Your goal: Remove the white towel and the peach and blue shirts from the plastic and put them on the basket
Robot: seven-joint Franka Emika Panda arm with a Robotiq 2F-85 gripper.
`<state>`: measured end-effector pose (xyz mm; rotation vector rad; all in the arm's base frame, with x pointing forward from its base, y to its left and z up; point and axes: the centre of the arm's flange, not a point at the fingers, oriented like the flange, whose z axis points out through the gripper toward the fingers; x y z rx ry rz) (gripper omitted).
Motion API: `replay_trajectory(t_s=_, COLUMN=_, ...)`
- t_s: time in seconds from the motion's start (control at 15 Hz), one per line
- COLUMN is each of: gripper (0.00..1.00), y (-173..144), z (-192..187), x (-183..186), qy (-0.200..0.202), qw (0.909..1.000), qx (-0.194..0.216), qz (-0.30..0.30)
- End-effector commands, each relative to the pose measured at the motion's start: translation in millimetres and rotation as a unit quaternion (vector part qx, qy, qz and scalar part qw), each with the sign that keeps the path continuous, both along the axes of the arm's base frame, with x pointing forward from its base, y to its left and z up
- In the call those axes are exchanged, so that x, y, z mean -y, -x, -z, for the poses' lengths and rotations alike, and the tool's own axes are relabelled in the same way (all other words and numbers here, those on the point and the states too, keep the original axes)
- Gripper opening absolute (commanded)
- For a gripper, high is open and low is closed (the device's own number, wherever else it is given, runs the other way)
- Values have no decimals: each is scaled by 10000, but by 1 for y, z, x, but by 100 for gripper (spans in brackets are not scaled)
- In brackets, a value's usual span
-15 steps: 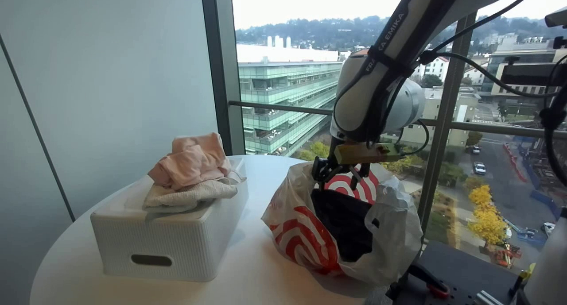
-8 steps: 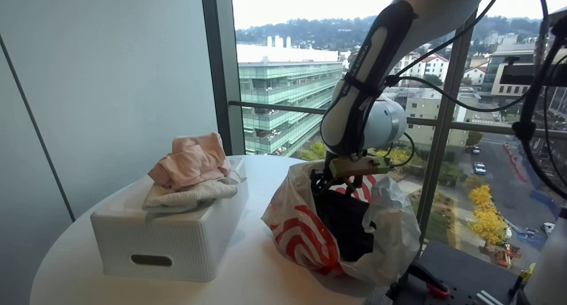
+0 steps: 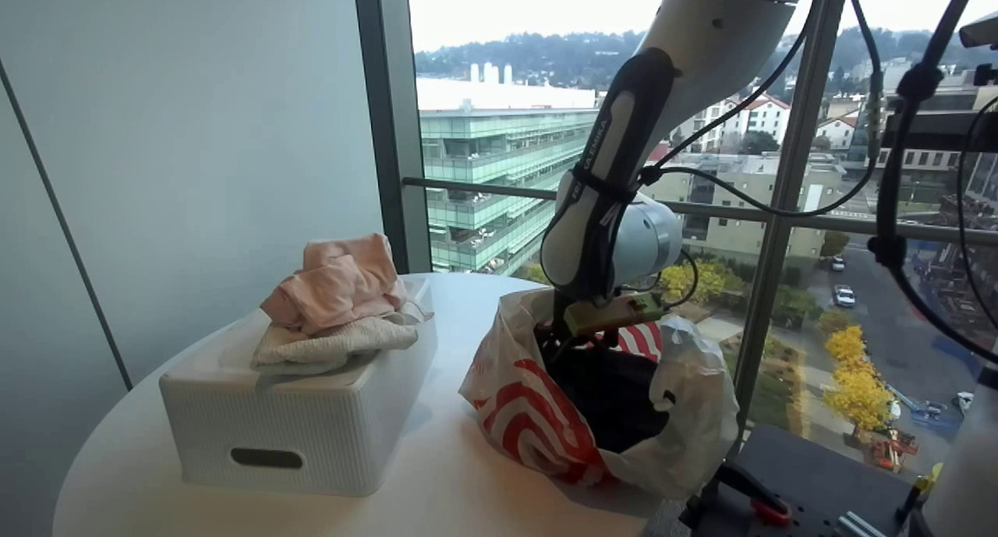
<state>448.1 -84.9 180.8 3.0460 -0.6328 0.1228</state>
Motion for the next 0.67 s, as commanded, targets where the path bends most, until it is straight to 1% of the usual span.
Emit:
replay_trajectory(t_s=0.0, gripper=73, y=-13, z=7, x=4, qy=127, qw=9999, qx=-2, qz=-74)
replay_trajectory(t_s=0.13, gripper=58, y=-14, z=7, x=4, qy=132, qw=9999, qx=0, qz=-46)
replay_trajectory(t_s=0.2, gripper=49, y=-14, z=7, x=4, qy=129, qw=9999, qx=0, qz=-46)
replay_trajectory(t_s=0.27, gripper=42, y=-14, z=6, x=4, qy=126, qw=9999, qx=8, qz=-44)
replay_trajectory(t_s=0.33, gripper=34, y=-14, z=6, x=4, qy=119, qw=9999, qx=11, qz=-35)
replay_trajectory(t_s=0.47, gripper=20, y=-13, z=6, x=4, qy=109, qw=9999, qx=25, qz=-20)
replay_trajectory(t_s=0.53, gripper=12, y=-12, z=4, x=4, qy=112, qw=9999, qx=29, qz=-4)
replay_trajectory(t_s=0.6, gripper=10, y=-11, z=2, x=4, qy=110, qw=9999, qx=30, qz=9)
